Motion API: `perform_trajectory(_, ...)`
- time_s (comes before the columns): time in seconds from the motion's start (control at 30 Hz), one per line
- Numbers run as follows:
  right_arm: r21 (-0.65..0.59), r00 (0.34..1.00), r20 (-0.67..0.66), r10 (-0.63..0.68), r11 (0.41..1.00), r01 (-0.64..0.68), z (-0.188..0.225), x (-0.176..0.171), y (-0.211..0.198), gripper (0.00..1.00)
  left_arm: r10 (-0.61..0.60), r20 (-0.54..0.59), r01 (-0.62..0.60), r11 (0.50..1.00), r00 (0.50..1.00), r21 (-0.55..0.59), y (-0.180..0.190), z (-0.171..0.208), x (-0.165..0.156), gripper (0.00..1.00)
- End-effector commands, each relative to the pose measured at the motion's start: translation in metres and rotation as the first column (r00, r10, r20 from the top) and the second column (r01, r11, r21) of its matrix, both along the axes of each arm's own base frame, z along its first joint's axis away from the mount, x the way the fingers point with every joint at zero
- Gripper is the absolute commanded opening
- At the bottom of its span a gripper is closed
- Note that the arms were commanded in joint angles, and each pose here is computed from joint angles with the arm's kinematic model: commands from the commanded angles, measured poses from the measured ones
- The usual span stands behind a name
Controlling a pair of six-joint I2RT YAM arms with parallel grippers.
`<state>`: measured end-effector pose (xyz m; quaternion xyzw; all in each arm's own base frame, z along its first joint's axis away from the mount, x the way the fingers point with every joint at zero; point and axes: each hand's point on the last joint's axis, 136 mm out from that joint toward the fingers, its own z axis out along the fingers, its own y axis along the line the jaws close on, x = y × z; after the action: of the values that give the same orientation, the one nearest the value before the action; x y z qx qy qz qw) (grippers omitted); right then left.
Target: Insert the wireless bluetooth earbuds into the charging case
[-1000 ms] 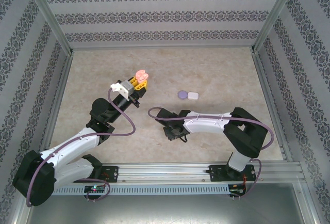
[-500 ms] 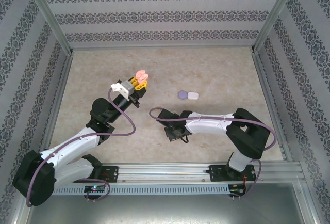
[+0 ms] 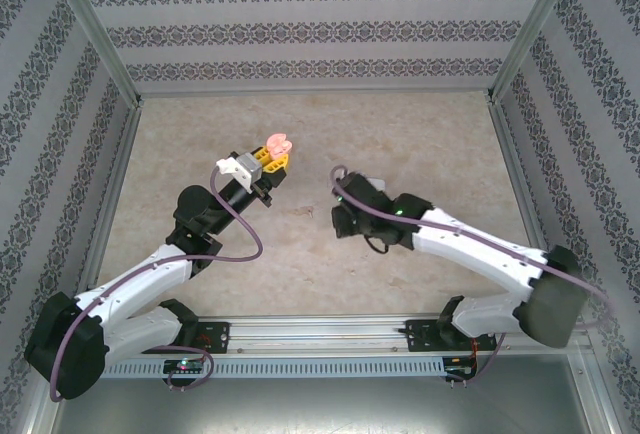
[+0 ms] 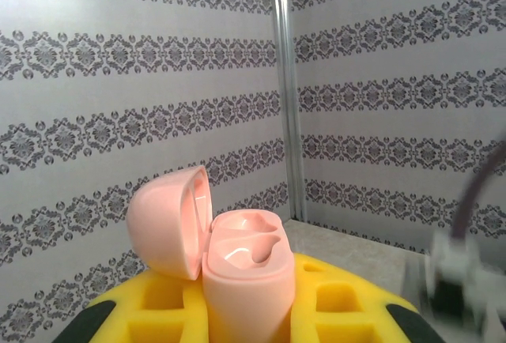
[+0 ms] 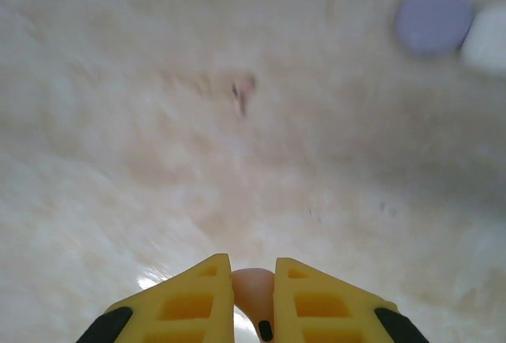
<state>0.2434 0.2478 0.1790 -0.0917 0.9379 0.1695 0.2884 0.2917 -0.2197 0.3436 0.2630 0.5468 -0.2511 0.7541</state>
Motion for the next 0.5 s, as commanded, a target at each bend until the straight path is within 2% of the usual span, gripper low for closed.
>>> perform_trajectory(0.0,0.084,0.986,0.162,-0.029,0.996,0.015,0.069,0.021,-0.009,0.15,-0.052,0.037,0.051,0.998,0.998,0.027,-0.011,0.011,-0.006,0.0)
perform_trajectory(0.23,0.209,0.917,0.396,-0.041,0.977,-0.046,0.186,0.04,-0.008,0.15,-0.123,0.02,0.121,0.99,0.992,0.073,-0.026,-0.003,-0.006,0.0)
perform_trajectory(0.47,0.28,0.864,0.503,0.0,0.946,-0.163,0.237,0.043,0.015,0.15,-0.211,0.035,0.206,0.972,0.977,0.111,-0.043,-0.01,-0.007,0.0)
